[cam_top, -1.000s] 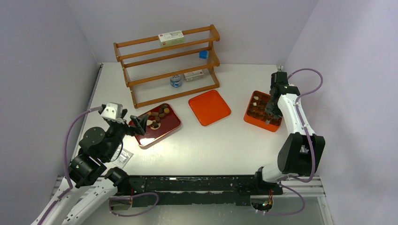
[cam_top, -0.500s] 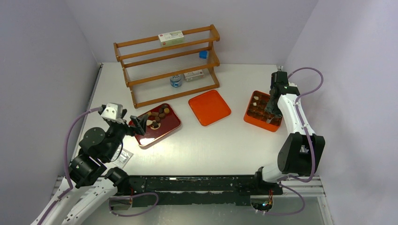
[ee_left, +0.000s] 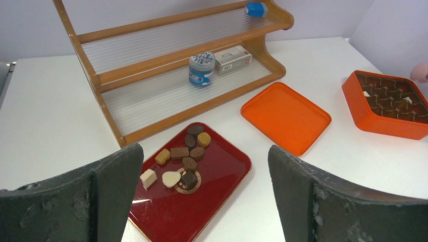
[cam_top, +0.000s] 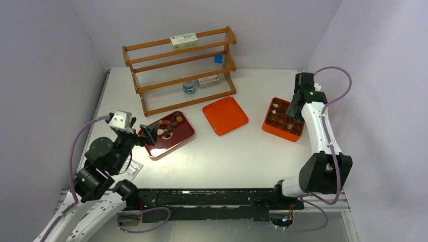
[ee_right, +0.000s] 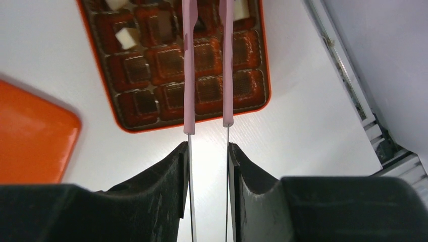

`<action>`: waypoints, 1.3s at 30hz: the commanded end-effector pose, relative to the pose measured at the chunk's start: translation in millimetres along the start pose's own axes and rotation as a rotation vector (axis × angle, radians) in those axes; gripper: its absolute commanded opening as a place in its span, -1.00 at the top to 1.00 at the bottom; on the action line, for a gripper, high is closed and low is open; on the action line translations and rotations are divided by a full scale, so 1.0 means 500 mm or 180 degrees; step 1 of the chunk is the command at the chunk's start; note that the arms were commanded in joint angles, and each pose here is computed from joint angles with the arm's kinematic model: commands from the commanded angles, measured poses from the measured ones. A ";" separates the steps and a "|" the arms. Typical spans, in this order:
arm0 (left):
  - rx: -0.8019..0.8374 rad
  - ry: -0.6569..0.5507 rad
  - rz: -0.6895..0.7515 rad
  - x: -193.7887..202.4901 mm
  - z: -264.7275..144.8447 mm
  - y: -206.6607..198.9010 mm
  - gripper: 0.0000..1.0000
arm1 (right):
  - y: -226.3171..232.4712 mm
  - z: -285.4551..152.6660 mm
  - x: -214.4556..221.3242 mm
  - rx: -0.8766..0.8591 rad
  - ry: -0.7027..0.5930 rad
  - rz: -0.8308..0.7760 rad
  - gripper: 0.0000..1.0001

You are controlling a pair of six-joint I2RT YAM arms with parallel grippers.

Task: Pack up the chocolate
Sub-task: Place the fake chocolate in the packing bottle, then pick up the fake chocolate from the plate.

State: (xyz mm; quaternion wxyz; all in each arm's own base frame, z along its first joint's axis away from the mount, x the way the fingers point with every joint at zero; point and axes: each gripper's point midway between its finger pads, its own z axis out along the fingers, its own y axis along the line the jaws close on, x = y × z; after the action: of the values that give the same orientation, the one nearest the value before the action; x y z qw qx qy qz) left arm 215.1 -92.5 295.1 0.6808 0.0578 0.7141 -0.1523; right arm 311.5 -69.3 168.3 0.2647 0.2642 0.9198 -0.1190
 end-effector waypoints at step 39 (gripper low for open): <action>-0.0921 -0.0428 -0.0139 -0.063 -0.056 0.112 -0.97 | 0.655 -0.367 0.433 -0.2620 -0.0282 -0.2512 0.26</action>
State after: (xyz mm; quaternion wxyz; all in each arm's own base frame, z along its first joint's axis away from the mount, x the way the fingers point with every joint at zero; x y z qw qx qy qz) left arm 212.5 -40.6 305.7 0.7122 -0.0390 0.6970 -0.0734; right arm 255.2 320.8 160.1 0.2934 -0.2116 0.9268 0.1008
